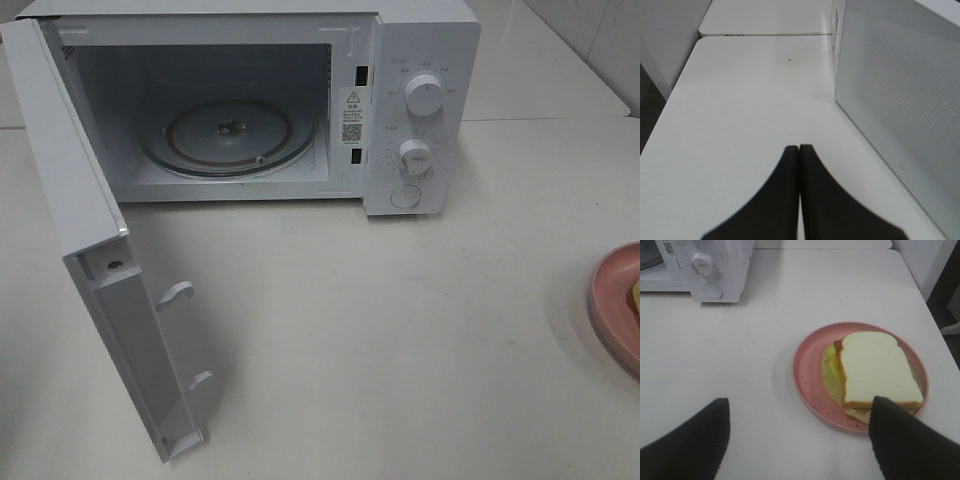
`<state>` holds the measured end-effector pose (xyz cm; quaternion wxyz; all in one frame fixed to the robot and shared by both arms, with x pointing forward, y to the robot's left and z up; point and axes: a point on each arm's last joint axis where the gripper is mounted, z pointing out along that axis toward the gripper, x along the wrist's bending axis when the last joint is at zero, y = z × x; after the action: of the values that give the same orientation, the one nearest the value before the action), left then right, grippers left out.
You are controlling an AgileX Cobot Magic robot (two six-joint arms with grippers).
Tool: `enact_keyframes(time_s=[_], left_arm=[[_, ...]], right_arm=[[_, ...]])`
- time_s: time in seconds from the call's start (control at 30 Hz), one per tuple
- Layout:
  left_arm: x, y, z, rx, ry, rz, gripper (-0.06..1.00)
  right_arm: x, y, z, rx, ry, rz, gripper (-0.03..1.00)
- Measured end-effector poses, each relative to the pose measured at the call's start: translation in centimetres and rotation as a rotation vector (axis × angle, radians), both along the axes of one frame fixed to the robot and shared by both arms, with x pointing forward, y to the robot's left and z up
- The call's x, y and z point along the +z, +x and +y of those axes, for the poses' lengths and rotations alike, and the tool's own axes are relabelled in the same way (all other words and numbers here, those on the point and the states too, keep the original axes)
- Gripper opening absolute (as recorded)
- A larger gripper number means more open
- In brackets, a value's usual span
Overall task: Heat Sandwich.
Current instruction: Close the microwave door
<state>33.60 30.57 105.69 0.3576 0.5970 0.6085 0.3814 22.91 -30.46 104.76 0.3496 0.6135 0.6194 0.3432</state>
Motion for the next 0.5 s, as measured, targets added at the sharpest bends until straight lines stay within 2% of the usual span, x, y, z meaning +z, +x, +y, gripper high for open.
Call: enact_keyframes(time_s=[0.17, 0.5], left_arm=[[-1.5, 1.8, 0.2, 0.004, 0.009, -0.037, 0.0], [-4.5, 4.3, 0.4, 0.013, 0.019, -0.174, 0.0]], right_arm=[[0.0, 0.0, 0.0, 0.0, 0.0, -0.001, 0.74], [0.0, 0.0, 0.0, 0.0, 0.0, -0.001, 0.74]])
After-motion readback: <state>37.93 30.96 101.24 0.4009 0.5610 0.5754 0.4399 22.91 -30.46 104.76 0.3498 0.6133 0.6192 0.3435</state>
